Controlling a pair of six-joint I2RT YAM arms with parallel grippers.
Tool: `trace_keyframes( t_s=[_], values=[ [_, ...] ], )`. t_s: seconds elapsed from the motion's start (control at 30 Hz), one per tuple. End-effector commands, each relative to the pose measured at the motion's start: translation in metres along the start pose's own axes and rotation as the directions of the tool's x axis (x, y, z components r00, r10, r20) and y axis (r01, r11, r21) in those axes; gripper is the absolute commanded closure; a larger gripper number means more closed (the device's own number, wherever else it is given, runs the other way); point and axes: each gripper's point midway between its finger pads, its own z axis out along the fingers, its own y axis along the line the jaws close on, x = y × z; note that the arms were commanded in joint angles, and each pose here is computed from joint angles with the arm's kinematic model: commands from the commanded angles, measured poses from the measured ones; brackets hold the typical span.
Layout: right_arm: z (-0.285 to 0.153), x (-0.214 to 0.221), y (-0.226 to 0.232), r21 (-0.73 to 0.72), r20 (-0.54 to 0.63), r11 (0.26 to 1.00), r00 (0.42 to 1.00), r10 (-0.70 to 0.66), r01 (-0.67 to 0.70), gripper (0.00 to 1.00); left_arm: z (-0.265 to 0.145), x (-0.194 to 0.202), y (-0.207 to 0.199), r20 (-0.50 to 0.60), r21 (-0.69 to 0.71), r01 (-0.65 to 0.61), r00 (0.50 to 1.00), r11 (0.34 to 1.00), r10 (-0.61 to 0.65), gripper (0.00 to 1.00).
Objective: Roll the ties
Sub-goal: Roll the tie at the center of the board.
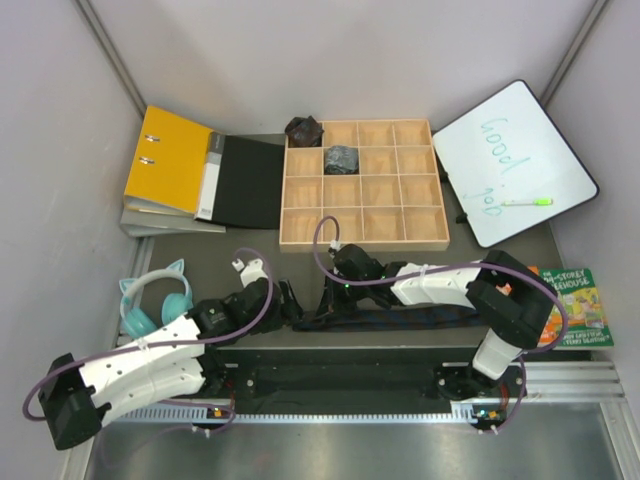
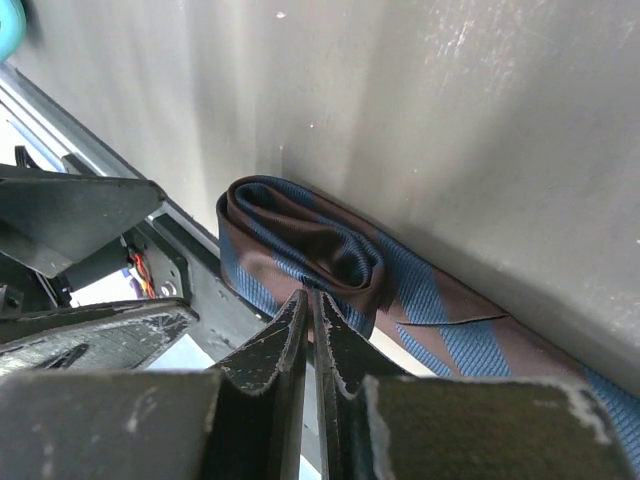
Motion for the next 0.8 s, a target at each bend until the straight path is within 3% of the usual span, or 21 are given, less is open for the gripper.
trace_keyframes(
  t_s=[0.0,0.77],
  values=[
    [0.002,0.002,0.000,-0.006,0.020,0.999,0.999,-0.042,0.043,0.94,0.008,-0.004,-0.012,0.021,0.062,0.008,1.000,0.998,-0.010,0.13],
    [0.007,0.006,-0.019,0.019,0.017,0.999,0.999,-0.030,0.030,0.94,0.034,0.012,-0.012,-0.019,0.107,0.031,0.999,0.994,-0.029,0.42]
  ],
)
